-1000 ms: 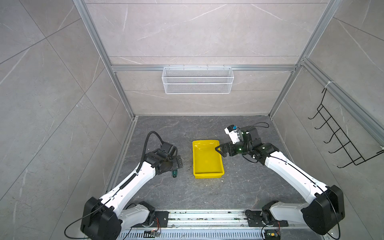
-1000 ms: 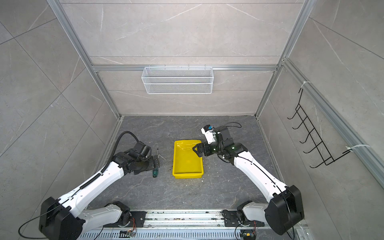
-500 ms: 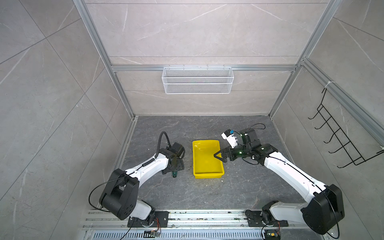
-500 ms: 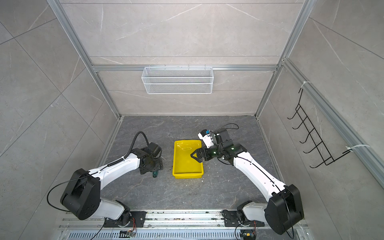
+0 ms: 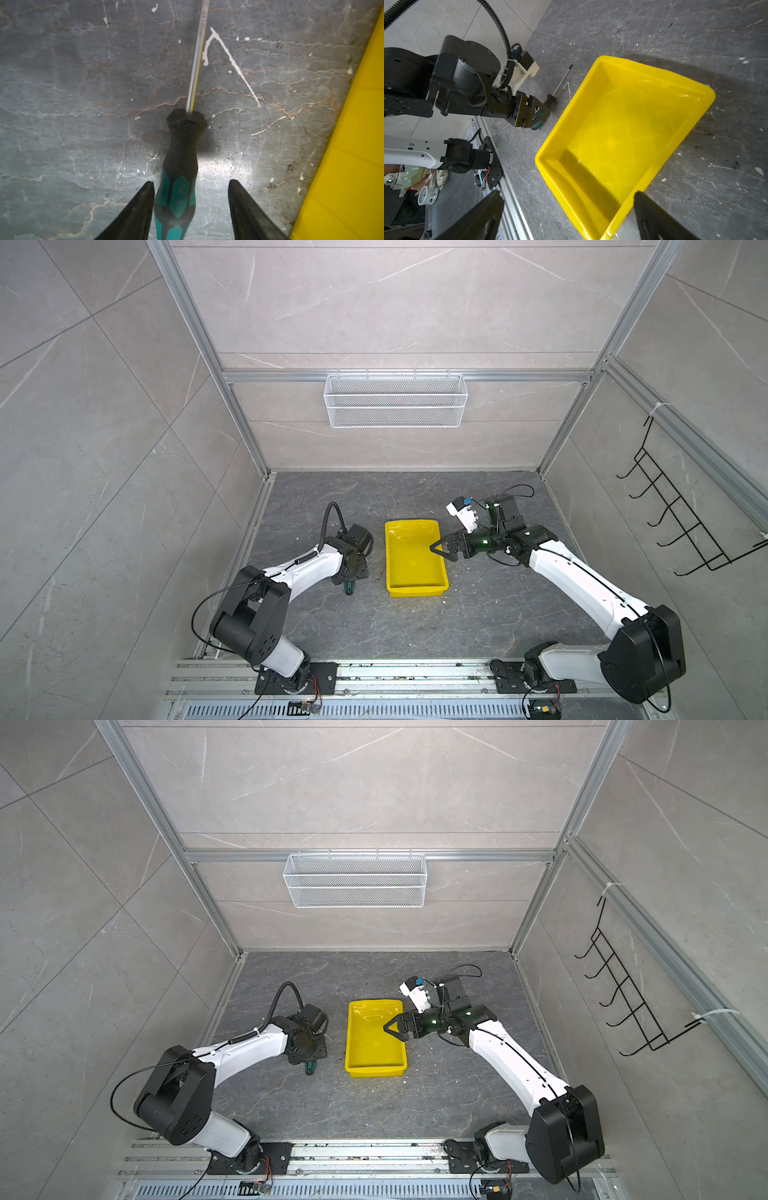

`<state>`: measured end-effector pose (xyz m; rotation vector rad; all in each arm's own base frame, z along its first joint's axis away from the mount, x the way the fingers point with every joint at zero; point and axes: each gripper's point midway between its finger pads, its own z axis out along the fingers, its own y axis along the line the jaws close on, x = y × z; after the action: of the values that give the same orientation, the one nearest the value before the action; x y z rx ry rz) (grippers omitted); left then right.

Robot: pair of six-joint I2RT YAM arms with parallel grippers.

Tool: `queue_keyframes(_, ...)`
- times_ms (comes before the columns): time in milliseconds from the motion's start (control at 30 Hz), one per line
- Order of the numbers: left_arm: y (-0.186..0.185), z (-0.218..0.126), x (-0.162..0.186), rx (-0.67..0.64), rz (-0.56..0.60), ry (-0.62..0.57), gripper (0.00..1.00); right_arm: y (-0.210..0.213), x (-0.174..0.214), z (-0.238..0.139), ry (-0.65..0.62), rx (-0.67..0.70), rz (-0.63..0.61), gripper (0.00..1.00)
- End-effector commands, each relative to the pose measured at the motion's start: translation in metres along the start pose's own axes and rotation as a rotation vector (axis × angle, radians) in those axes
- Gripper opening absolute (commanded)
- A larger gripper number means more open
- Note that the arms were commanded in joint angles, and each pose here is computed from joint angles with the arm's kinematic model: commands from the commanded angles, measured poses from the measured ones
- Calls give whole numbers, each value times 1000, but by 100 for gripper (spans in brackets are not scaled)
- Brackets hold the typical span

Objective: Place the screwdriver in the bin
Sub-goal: 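Lower the left gripper and close it on the green-and-black screwdriver handle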

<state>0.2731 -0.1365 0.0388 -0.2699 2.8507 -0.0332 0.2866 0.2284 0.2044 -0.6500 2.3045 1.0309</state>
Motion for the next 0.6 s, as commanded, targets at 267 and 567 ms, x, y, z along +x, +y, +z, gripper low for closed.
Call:
queue_keyframes(267, 7, 14, 14, -17, 36, 28, 49, 4, 6, -5, -3, -11, -5, 100)
queue_keyframes(567, 13, 19, 26, 1, 37, 31, 39, 7, 1, -7, -18, -17, -2, 100)
